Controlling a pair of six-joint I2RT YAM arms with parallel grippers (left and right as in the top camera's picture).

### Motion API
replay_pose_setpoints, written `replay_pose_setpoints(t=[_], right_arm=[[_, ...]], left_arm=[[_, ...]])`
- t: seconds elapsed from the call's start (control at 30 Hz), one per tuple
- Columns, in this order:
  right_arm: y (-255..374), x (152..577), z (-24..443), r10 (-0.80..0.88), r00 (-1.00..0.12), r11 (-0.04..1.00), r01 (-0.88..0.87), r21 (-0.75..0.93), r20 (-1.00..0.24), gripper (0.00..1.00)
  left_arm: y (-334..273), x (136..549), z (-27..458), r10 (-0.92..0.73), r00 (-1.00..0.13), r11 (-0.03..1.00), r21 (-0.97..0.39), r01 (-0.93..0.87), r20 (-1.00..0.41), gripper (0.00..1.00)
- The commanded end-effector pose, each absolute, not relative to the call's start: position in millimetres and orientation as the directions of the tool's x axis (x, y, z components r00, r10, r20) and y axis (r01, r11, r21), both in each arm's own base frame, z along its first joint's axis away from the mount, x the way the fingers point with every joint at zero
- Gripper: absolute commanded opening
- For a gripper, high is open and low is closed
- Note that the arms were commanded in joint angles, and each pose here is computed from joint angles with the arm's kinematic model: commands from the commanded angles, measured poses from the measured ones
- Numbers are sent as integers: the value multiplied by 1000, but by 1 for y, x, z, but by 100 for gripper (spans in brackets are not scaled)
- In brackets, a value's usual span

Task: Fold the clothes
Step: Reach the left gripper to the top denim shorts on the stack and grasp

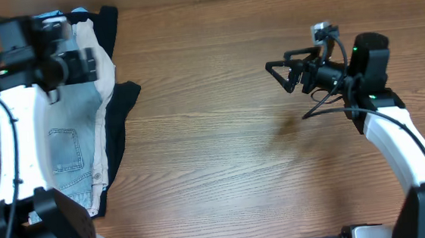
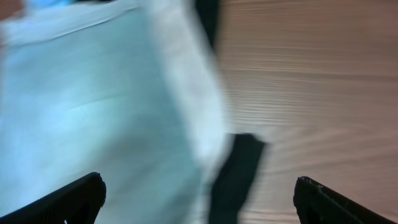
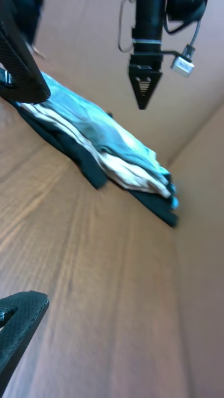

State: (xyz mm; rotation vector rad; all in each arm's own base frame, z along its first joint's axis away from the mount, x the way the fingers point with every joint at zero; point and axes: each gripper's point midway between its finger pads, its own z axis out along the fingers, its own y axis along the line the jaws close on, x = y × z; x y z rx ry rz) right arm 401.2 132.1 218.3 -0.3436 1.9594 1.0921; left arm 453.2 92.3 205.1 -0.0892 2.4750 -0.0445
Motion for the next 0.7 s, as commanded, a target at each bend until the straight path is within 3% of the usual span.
replay_pose_setpoints(t=[0.0, 0.13, 0.3, 0.4, 0.53, 0.67], right_arm=[[143, 399, 209, 138, -652, 506, -601, 619, -745, 100], [144, 400, 201, 138, -668, 515, -582, 629, -731, 100], [145, 400, 199, 136, -674, 519, -576, 632, -726, 100], [145, 399, 198, 136, -679, 520, -571, 635, -722, 100], [142, 401, 192, 143, -691, 546, -542, 639, -708, 100], [138, 404, 185, 152, -705, 578, -506, 641, -693, 100]], left_arm=[[178, 440, 205, -185, -760, 973, -8, -230, -623, 100], [231, 422, 188, -242, -756, 957, -20, -290, -608, 100], [266, 406, 153, -144, -806, 985, -3, -174, -575, 99], [284, 396, 130, -178, -821, 980, -21, -198, -542, 93], [296, 388, 101, -224, -834, 973, -68, -220, -504, 73], [302, 387, 77, -250, -842, 968, -92, -235, -478, 69]])
